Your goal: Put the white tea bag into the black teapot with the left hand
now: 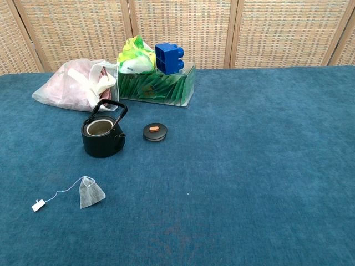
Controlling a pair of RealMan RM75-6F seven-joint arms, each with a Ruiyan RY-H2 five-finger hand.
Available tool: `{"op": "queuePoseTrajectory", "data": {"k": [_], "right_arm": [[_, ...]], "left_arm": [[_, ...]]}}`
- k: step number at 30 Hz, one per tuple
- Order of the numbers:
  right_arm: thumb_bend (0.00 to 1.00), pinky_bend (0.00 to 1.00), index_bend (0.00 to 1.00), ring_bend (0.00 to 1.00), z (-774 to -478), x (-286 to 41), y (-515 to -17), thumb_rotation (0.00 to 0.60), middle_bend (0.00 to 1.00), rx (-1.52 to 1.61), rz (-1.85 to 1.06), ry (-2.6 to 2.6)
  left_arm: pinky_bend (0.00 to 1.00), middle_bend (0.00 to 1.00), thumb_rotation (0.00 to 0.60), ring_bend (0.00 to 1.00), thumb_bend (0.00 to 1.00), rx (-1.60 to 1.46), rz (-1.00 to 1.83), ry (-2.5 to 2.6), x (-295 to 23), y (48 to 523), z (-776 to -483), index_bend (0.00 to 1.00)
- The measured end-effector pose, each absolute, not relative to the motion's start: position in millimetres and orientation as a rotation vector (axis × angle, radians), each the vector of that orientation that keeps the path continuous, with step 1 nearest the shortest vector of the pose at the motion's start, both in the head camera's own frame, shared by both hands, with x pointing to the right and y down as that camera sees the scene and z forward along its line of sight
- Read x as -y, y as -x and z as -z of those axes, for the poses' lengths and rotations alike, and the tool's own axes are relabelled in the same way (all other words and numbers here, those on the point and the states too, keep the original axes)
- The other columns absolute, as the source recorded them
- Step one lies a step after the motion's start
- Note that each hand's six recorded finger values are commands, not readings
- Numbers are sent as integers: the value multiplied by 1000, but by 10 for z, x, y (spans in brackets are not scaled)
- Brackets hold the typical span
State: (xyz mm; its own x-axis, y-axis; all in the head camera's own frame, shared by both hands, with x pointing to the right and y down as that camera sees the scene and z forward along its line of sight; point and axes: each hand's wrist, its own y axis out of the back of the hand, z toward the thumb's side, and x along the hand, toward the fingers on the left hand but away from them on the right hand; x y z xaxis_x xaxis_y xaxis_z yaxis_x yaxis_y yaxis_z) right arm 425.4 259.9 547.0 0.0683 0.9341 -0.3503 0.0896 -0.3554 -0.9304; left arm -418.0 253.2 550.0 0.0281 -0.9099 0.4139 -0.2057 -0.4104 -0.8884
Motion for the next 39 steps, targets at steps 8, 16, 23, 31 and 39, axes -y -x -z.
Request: {"op": "queuePoseTrajectory", "data": {"k": [8,16,23,31,39], "right_arm": [[123,100,115,34,-5492,-2586,-4251,600,176,1052,-1387,1577],[122,100,115,34,-5473,-2571,-4275,600,176,1061,-1382,1566],[123,100,115,34,-5495,-2590,-4283,600,176,1067,-1387,1569],[123,100,115,34,-5495,-2614,-4324,600,176,1076,-1397,1562],[123,100,115,34,-5486,-2634,-4356,600,176,1082,-1408,1551]], "left_arm": [[0,132,600,47,318,-1144,1428,1670,-2513,4192,-5494,336],[0,136,600,50,318,-1141,1422,1646,-2460,4205,-5468,335],[6,189,600,101,318,-1108,1417,1624,-2349,4204,-5494,335],[510,421,600,377,318,-1034,1420,1646,-2314,4128,-5584,335],[673,651,600,586,318,-909,1453,1702,-2327,4019,-5775,351]]}}
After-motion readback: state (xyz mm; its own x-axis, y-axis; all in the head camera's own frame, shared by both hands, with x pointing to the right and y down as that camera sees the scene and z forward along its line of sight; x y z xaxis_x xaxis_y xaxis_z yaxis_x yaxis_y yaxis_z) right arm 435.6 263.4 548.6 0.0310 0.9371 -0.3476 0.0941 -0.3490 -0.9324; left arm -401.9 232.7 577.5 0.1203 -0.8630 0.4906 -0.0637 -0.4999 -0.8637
